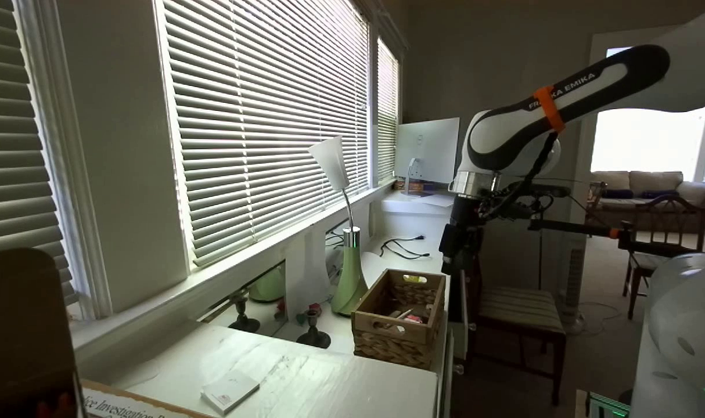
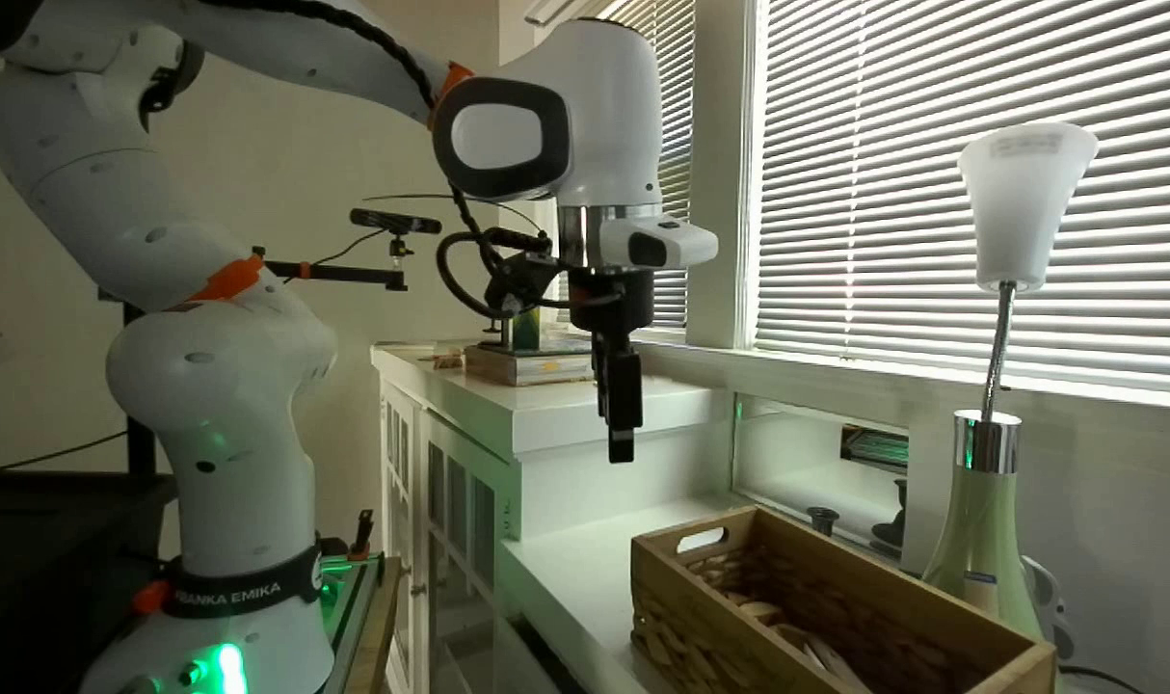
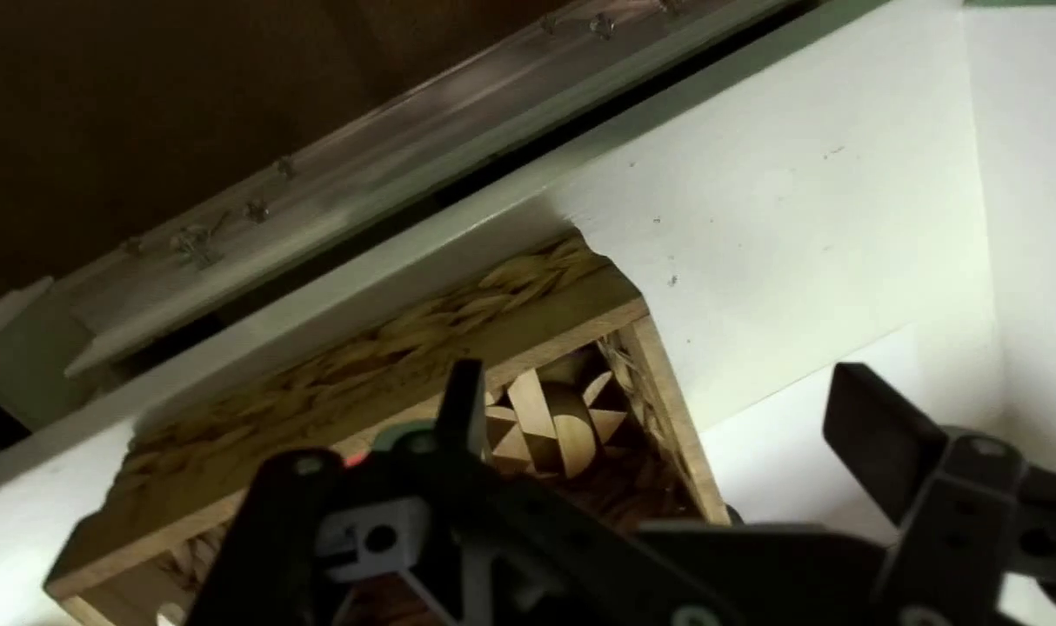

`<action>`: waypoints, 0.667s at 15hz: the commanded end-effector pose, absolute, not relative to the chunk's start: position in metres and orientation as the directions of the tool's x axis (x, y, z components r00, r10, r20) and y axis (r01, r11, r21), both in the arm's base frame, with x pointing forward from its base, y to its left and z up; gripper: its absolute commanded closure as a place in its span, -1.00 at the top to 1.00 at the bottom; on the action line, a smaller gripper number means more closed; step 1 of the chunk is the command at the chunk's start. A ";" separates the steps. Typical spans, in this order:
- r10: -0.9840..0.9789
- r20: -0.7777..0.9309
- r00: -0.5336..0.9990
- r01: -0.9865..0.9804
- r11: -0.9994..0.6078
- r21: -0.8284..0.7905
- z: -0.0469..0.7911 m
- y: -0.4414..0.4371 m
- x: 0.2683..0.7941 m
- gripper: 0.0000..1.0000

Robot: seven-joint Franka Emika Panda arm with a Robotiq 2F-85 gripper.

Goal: Pick up the basket and put it on top of the cabinet

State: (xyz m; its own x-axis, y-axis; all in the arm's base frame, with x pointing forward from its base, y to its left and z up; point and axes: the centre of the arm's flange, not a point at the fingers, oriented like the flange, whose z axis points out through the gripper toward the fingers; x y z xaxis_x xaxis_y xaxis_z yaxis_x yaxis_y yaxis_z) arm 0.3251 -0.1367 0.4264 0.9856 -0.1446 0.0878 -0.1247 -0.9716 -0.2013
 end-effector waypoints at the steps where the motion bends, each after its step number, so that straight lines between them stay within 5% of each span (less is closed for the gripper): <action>1: -0.304 -0.021 0.952 -0.300 -0.925 -0.232 0.412 -0.159 0.340 1.00; 8: -0.589 -0.156 0.793 -0.608 -0.780 -0.146 0.377 -0.155 0.389 1.00; 10: -0.541 -0.133 0.831 -0.556 -0.818 -0.150 0.380 -0.152 0.371 1.00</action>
